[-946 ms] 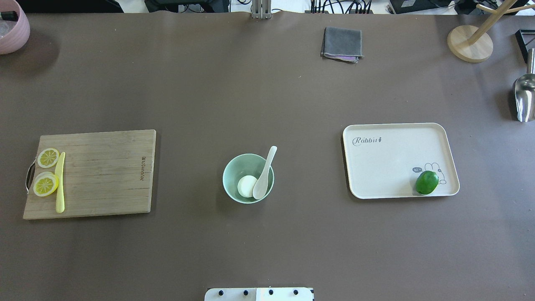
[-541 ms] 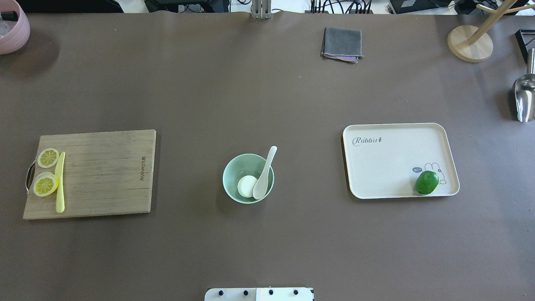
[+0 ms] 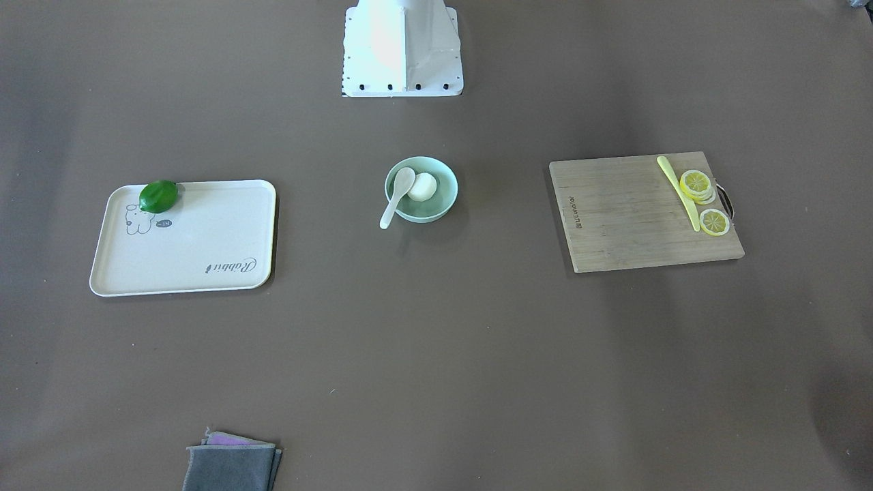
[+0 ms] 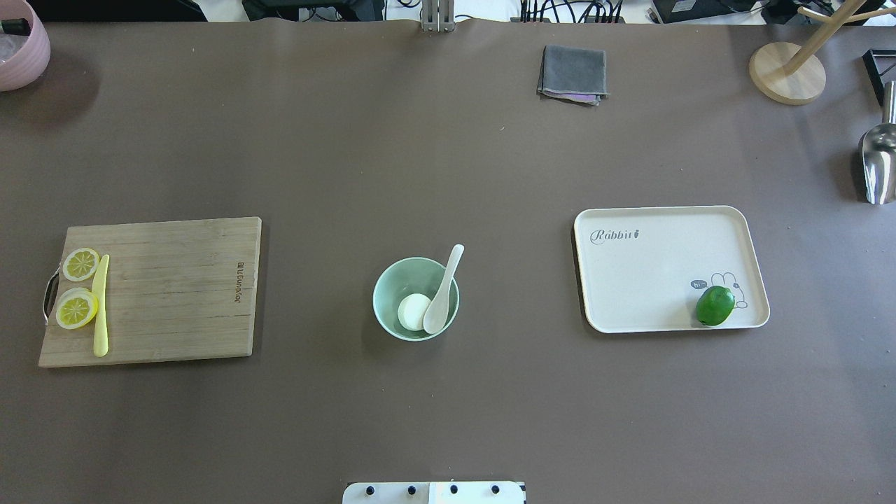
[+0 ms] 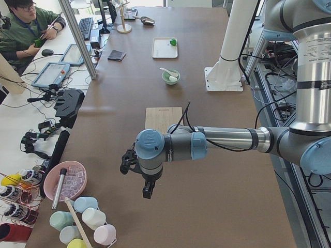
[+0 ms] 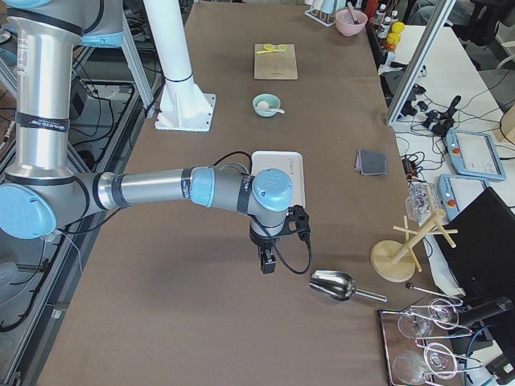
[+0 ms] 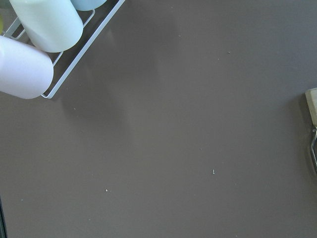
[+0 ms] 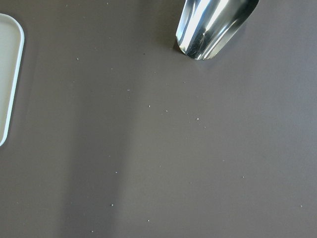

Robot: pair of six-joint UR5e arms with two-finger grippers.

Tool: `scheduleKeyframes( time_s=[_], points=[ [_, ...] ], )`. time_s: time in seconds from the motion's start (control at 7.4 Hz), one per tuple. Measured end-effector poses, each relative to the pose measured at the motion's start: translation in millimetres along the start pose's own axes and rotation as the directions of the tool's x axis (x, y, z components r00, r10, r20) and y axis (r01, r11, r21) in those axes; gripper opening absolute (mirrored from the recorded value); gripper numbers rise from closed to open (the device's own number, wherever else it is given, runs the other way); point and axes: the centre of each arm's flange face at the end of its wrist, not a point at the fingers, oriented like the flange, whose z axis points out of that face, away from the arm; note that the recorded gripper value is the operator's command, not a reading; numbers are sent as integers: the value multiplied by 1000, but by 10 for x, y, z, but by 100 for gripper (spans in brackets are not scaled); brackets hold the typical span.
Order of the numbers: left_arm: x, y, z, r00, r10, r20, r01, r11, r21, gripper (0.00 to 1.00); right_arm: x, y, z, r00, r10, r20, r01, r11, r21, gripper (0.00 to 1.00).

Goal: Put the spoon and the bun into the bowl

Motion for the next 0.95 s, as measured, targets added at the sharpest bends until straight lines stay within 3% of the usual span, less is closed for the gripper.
scheduleKeyframes(
  time_s=[0.95],
  points=[
    [26, -4, -11, 1000, 6, 1, -6, 1000, 3, 98, -14, 2, -15, 1000, -3, 1, 3, 1000, 4, 100]
  ],
)
